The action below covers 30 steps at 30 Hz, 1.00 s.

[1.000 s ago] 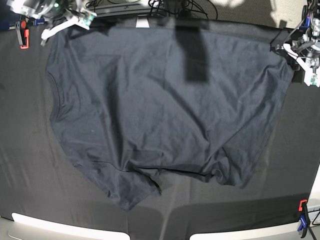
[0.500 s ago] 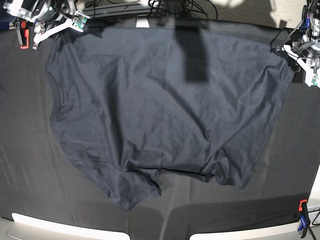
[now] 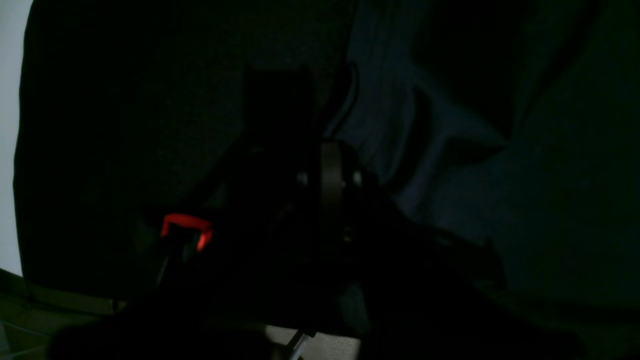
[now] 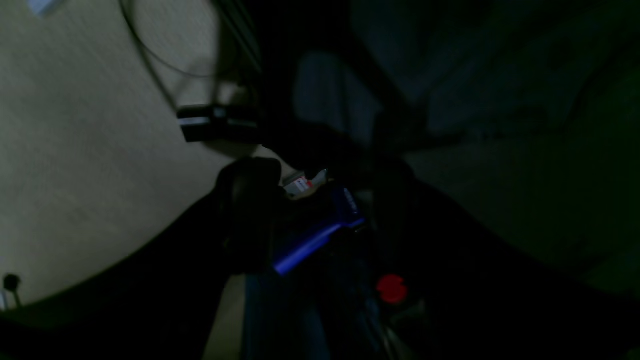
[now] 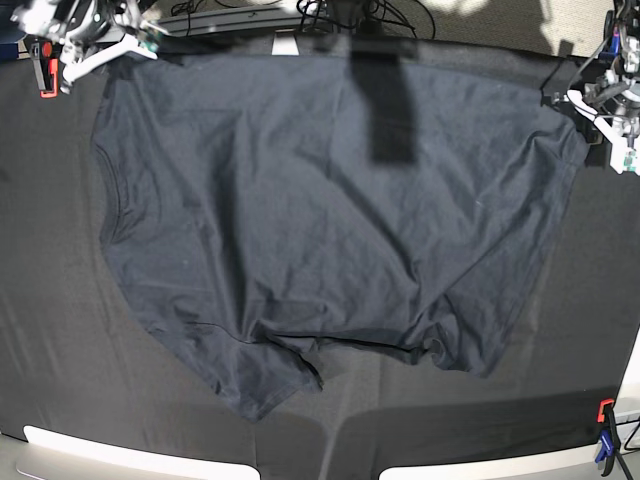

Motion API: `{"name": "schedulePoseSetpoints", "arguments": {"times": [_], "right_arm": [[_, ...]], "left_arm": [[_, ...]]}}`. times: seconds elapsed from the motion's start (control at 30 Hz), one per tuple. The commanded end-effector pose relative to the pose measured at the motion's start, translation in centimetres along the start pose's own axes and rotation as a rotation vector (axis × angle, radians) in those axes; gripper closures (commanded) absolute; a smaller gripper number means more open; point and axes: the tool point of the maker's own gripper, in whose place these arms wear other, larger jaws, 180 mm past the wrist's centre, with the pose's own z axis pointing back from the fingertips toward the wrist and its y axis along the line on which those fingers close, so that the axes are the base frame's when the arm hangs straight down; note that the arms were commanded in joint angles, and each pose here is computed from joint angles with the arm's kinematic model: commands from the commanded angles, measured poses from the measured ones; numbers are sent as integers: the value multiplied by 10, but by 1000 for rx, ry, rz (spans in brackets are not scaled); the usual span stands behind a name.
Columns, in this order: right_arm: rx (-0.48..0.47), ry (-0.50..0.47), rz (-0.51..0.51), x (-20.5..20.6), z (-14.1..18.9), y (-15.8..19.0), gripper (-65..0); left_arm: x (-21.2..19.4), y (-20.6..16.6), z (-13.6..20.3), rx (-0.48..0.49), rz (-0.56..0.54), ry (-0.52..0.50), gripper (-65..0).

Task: Layout the t-shirt on the table in an organized manner, then fold the t-shirt properly
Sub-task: 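Hold the shirt shoulders with both grippers, keeping it stretched flat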

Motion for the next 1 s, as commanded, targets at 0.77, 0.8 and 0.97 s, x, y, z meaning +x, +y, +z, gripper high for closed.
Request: {"name": "schedulePoseSetpoints", "arguments": {"times": [0.77, 0.8, 0.97], "right_arm": [[-313, 17, 65, 5, -4, -25, 0], [-318, 1, 68, 10, 0, -27, 0], [-370, -105, 98, 41, 26, -42, 0]], "left_arm": [[17, 6, 3, 16, -12, -63, 0], [17, 6, 3, 16, -12, -63, 0], [17, 6, 3, 16, -12, -63, 0]]}}
